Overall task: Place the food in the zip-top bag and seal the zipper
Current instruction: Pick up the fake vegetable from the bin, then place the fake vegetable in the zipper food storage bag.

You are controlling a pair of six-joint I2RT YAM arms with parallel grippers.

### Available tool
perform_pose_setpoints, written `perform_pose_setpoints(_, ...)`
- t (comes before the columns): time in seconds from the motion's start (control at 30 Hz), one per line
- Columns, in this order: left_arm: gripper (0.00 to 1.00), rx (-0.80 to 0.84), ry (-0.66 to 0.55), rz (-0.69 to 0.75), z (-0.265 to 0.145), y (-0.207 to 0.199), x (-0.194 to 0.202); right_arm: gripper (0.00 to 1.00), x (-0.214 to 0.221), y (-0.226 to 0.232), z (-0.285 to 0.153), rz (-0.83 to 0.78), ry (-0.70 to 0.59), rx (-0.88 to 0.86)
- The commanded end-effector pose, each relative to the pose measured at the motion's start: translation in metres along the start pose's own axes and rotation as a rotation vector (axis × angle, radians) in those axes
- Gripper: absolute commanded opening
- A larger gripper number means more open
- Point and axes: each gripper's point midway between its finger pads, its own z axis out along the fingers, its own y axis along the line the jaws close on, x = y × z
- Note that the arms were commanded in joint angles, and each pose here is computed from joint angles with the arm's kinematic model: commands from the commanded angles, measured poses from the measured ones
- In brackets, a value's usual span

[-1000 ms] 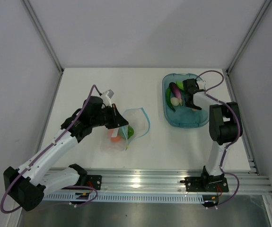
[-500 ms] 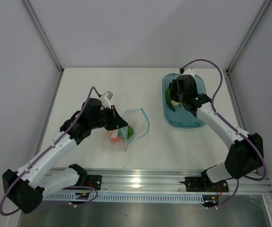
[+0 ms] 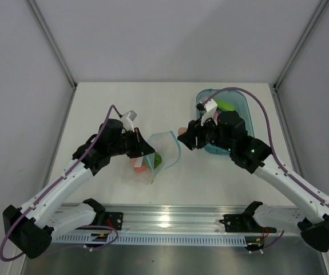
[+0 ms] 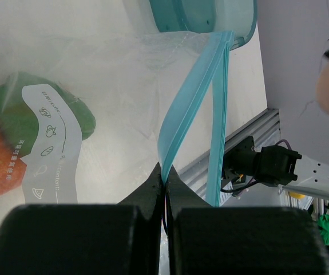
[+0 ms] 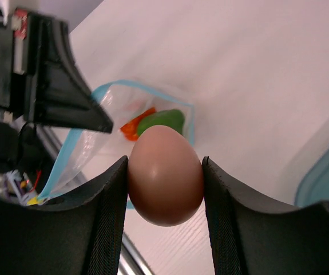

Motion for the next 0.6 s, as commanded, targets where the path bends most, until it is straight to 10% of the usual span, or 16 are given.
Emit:
perform_pose_setpoints(0.0, 0.01, 0.048, -0.046, 0.005, -0.006, -0.014, -0.013, 0.06, 0.014, 0.032, 0.0, -0.041, 0.04, -0.173)
perform_pose_setpoints(0.37, 0.0, 0.056, -0.059, -0.014, -0.01, -0.014, -0.011, 0.2, 0.029, 0.063, 0.021, -0.026, 0.115, -0.306)
perform_pose_setpoints(0.5, 0.01, 0.061, -0.058, -0.016, -0.011, -0.015, -0.01, 0.99, 0.033, 0.059, 0.031, 0.006, 0.143, -0.273)
perform_pose_setpoints(0.57, 0.01, 0.058, -0.056, -0.018, -0.011, -0.014, -0.01, 0.99, 0.032, 0.056, 0.033, 0.01, 0.135, -0.253)
